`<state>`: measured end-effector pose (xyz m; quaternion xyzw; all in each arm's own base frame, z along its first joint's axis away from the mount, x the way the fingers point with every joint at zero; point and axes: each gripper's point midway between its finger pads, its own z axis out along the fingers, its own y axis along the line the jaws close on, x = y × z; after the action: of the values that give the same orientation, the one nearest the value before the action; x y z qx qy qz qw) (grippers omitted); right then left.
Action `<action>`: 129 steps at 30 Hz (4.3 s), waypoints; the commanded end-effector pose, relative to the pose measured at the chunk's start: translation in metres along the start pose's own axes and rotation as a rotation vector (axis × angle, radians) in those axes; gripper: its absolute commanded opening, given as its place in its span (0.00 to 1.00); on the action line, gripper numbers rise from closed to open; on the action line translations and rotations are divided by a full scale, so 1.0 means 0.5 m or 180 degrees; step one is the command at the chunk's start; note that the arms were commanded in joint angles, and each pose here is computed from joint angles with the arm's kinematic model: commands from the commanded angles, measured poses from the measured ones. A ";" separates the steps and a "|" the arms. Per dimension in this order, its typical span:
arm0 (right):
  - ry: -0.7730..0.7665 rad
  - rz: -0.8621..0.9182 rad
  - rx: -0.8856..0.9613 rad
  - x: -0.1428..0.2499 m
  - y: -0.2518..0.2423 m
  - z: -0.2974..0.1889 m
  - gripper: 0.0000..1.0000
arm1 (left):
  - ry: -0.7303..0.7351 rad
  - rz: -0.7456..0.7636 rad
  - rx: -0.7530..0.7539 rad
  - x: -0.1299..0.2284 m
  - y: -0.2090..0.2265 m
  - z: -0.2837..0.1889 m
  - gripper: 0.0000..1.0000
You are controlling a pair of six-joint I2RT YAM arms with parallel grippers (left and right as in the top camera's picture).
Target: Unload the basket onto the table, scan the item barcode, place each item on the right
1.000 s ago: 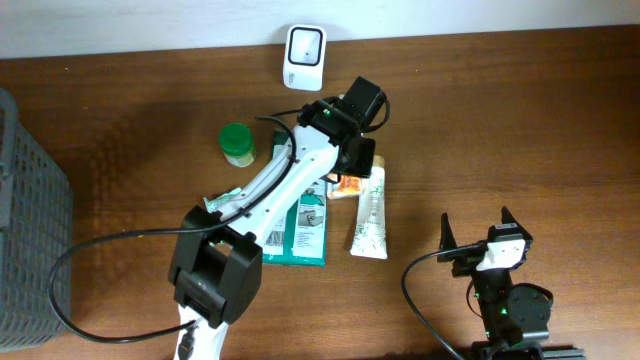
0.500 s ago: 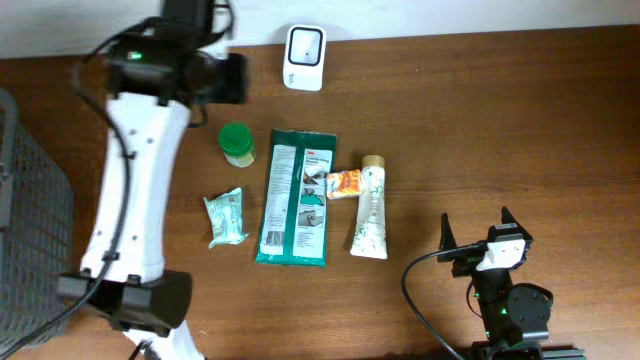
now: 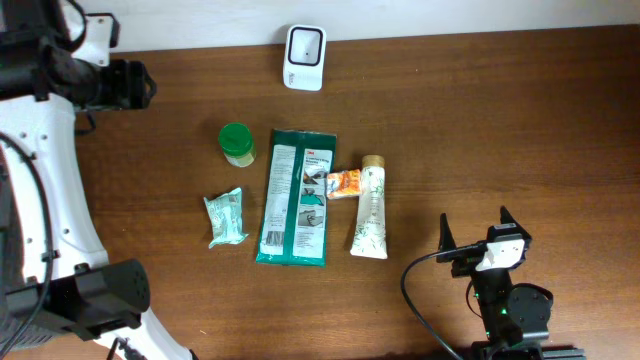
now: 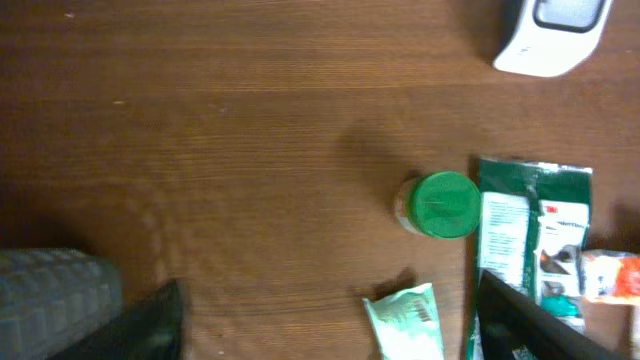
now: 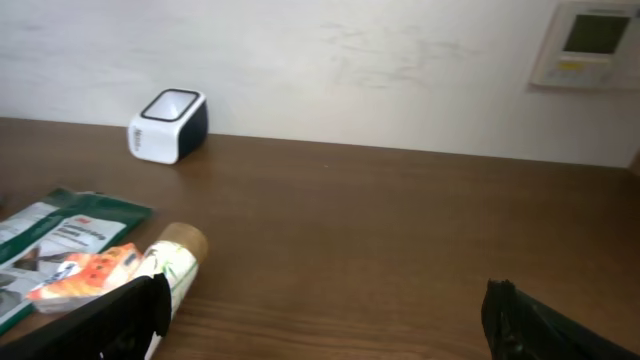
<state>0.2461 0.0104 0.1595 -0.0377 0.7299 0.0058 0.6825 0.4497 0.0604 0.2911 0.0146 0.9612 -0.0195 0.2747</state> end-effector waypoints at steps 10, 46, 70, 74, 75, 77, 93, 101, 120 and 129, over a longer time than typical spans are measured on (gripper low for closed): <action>0.0127 0.0384 -0.0679 -0.092 0.069 -0.006 0.98 | -0.0131 0.0603 0.0094 -0.009 0.043 0.006 1.00; 0.4527 0.1626 -0.1276 0.168 0.273 0.122 0.70 | -0.0130 0.0602 0.0094 -0.008 0.043 0.006 0.99; 0.4361 0.1385 -0.1352 0.285 0.259 0.178 0.38 | -0.0130 0.0603 0.0094 -0.008 0.043 0.006 0.99; 0.4379 0.1383 -0.1311 0.278 0.252 0.181 0.09 | -0.0127 0.0602 0.0094 -0.008 0.043 0.006 0.99; 0.4394 0.1296 -0.1159 0.271 0.233 0.188 0.06 | -0.0129 0.0603 0.0094 -0.008 0.043 0.006 0.99; 0.4423 0.0997 -0.0928 0.235 0.198 0.202 0.04 | -0.0130 0.0603 0.0094 -0.008 0.043 0.006 1.00; 0.4402 0.1213 -0.2157 0.209 0.261 0.162 0.04 | -0.0130 0.0603 0.0094 -0.008 0.043 0.006 0.99; 0.4566 0.1214 -0.1135 0.282 0.106 0.167 0.29 | -0.0129 0.0605 0.0095 -0.008 0.043 0.006 0.99; 0.3758 0.1089 -0.1367 -0.048 0.059 0.158 0.80 | -0.0130 0.0605 0.0095 -0.009 0.043 0.006 1.00; 0.4272 0.1380 -0.0968 0.117 0.061 0.082 0.81 | -0.0130 0.0604 0.0095 -0.009 0.043 0.006 0.99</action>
<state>0.2882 0.0372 0.1144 -0.0049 0.9759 0.2070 0.0690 0.4544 0.0828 0.2955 0.0999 0.9490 -0.0019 0.2990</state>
